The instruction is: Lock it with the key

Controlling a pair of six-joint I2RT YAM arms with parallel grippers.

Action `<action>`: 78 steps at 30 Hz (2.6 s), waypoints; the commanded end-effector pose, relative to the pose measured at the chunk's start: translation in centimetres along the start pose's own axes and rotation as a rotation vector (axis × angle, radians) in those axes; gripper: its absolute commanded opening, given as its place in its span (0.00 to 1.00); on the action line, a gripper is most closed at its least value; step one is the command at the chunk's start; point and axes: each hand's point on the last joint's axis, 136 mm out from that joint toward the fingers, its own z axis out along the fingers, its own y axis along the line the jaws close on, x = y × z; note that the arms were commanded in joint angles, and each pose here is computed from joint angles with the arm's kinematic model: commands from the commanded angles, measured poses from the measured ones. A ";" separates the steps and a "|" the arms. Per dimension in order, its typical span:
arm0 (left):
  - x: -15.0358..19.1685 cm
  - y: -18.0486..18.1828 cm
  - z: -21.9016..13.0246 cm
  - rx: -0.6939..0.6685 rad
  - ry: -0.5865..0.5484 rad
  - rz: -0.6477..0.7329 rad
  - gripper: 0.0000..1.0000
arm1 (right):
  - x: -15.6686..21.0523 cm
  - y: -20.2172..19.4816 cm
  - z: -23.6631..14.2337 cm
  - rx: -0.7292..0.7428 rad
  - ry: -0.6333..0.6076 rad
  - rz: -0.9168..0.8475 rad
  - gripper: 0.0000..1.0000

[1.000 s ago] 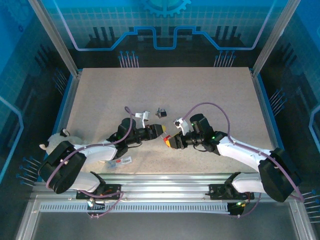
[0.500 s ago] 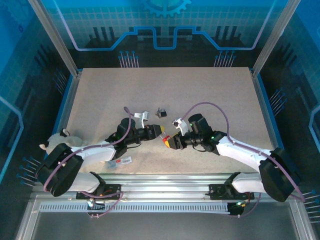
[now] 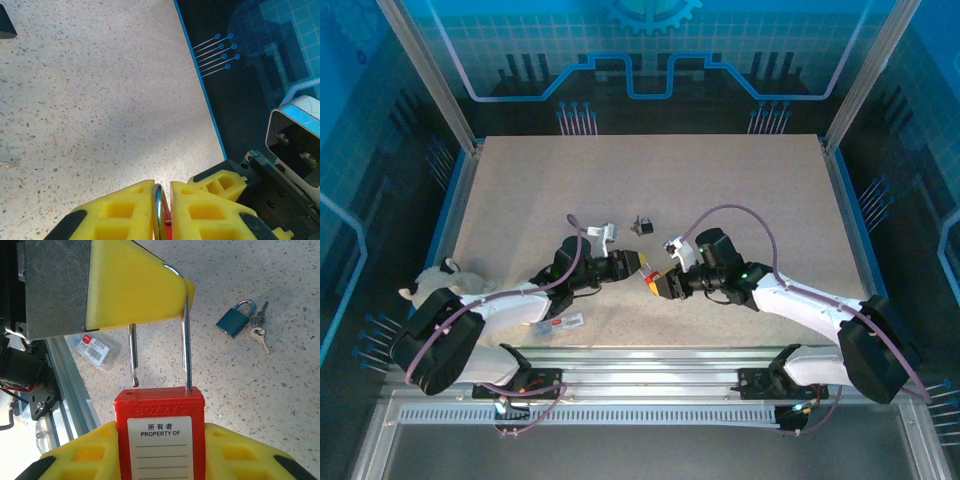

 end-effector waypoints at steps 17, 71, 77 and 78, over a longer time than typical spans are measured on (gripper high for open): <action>-0.3 -0.6 -0.4 -0.008 -0.001 0.006 0.00 | -2.6 -0.7 -1.3 0.194 -0.171 -0.083 0.00; 2.5 0.2 1.5 -0.069 0.094 -0.042 0.00 | -9.6 0.7 -3.4 0.340 -0.526 -0.099 0.00; 3.2 0.3 2.0 -0.061 0.111 -0.044 0.00 | -10.9 0.3 -4.1 0.323 -0.550 -0.057 0.00; 3.3 0.3 2.1 -0.058 0.113 -0.045 0.00 | -11.1 0.2 -4.2 0.320 -0.551 -0.053 0.00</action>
